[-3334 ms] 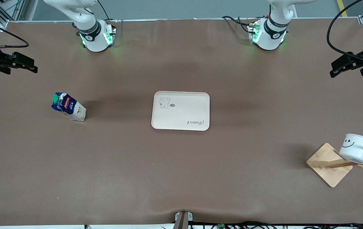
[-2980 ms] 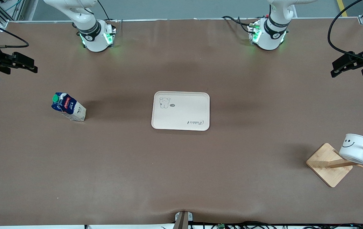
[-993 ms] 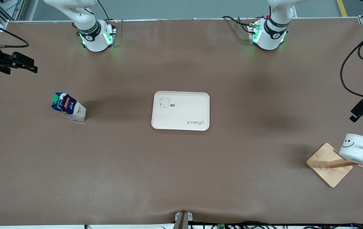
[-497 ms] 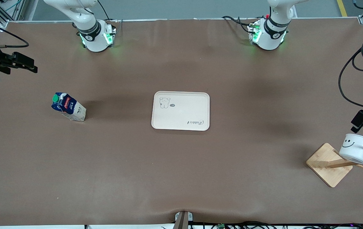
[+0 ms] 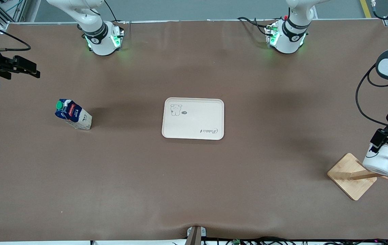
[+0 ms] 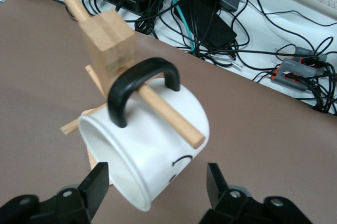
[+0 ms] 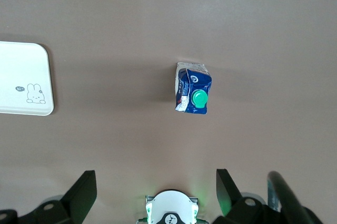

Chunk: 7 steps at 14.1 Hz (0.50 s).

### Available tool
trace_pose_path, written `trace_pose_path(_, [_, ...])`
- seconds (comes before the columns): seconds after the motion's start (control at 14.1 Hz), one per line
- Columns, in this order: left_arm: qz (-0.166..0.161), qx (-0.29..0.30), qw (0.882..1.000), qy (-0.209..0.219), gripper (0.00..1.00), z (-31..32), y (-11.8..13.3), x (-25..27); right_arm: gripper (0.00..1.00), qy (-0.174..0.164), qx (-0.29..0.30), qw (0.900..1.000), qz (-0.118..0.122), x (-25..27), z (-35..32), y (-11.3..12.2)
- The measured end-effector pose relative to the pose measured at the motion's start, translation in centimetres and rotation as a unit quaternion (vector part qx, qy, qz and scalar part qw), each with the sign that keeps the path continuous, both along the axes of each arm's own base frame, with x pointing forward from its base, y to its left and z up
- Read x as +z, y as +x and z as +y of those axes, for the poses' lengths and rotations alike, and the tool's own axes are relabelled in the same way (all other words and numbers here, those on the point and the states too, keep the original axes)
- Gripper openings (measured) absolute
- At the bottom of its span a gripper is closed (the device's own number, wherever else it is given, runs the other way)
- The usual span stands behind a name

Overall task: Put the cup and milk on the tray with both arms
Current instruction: 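Lower the left gripper and grasp the white mug's rim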

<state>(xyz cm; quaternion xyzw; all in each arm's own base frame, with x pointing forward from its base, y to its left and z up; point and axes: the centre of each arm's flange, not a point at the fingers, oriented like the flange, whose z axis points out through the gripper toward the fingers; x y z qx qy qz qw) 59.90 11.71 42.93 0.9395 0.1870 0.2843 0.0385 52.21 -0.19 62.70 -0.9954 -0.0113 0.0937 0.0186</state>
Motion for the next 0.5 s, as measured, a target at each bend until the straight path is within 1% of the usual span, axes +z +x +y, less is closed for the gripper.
trace_pose_path(0.07, [-0.004,0.000,1.000,0.000,0.81,-0.15,0.16,-0.20,1.00,0.000,0.000,1.000,0.000,0.00,0.00,0.00])
trace_pose_path(0.14, [-0.007,0.000,1.000,0.000,0.79,-0.17,0.28,-0.46,1.00,0.000,0.000,1.000,0.000,0.00,0.00,0.00])
trace_pose_path(0.21, [-0.009,0.001,1.000,0.000,0.78,-0.16,0.39,-0.71,1.00,0.000,0.000,1.000,0.000,0.00,0.00,0.00])
trace_pose_path(0.28, [-0.010,0.000,1.000,0.000,0.74,-0.20,0.47,-0.92,1.00,0.000,0.000,1.000,0.000,0.00,0.00,0.00])
trace_pose_path(0.43, [-0.010,0.000,1.000,0.000,0.70,-0.25,0.58,-1.09,1.00,0.000,0.000,1.000,0.000,0.00,0.00,0.00])
trace_pose_path(0.5, [-0.011,0.000,1.000,0.000,0.70,-0.25,0.61,-1.14,1.00,0.000,0.000,1.000,0.000,0.00,0.00,0.00])
